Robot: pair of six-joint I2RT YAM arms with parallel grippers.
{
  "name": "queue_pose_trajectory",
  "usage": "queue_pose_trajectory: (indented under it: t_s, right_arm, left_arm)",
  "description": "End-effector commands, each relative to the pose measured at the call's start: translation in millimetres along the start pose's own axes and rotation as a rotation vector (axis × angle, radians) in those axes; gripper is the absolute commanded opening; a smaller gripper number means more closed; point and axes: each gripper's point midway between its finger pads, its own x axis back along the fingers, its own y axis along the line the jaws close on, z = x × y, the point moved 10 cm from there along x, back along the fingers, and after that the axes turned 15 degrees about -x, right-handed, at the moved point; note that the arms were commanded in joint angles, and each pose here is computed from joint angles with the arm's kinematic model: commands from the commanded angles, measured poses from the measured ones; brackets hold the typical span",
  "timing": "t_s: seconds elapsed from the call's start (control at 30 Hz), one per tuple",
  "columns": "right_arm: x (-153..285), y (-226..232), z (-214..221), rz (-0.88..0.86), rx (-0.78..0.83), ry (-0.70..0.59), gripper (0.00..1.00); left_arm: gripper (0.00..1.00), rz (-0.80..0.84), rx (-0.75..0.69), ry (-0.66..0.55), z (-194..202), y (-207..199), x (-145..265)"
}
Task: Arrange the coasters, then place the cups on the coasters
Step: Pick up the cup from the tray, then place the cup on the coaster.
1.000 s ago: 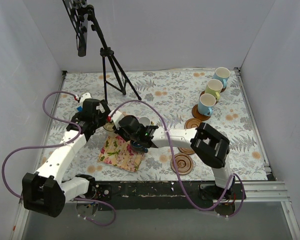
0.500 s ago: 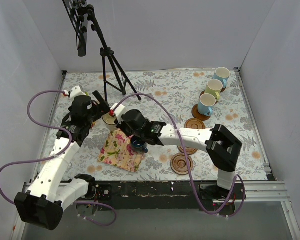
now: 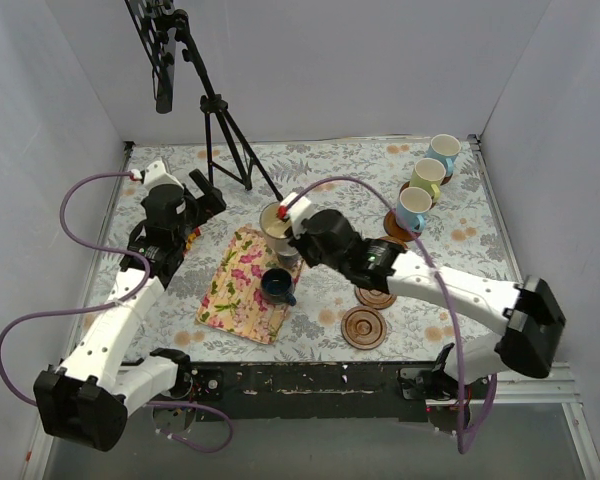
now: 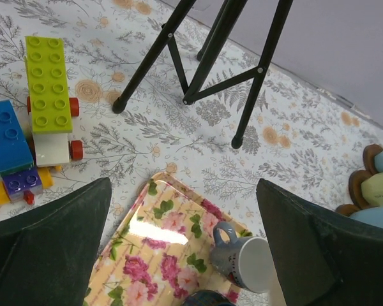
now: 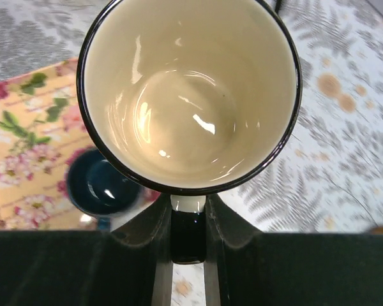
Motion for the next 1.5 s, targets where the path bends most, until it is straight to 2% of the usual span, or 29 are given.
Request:
queue_pose_trajectory:
  t_s: [0.0,0.1,0.2,0.43,0.77,0.87,1.13,1.47]
  right_arm:
    - [51,-53,-31,0.105,-0.105,-0.129,0.01]
    - [75,-83,-29,0.147,-0.118,-0.125,0.01]
    - [88,-114,-21,0.209,-0.136,-0.108,0.01]
    - [99,-166,5,0.266,-0.214,-0.09,0.01]
    - [95,-178,55,0.318,-0.286,-0.001,0.01]
    - [95,-180,71,0.381,-0.301,0.01,0.01]
    - [85,-184,86,0.445,-0.393,-0.009,0.01]
    - [80,-190,106,0.519,-0.401,-0.001,0.01]
  left_arm:
    - [0.98,0.042,-0.086,-0.015,11,-1,-20]
    - [0.98,0.089,-0.101,0.009,18,-5,-27]
    - [0.98,0.13,-0.116,-0.021,22,-6,-29]
    - [0.98,0.178,-0.165,-0.028,30,-4,-26]
    - [0.98,0.196,-0.221,-0.025,37,-1,-24]
    - [0.98,0.201,-0.233,-0.027,37,-1,-24]
    - [0.98,0.193,-0.241,-0.011,40,1,-25]
    - [0.98,0.2,-0.244,0.001,42,0,-27]
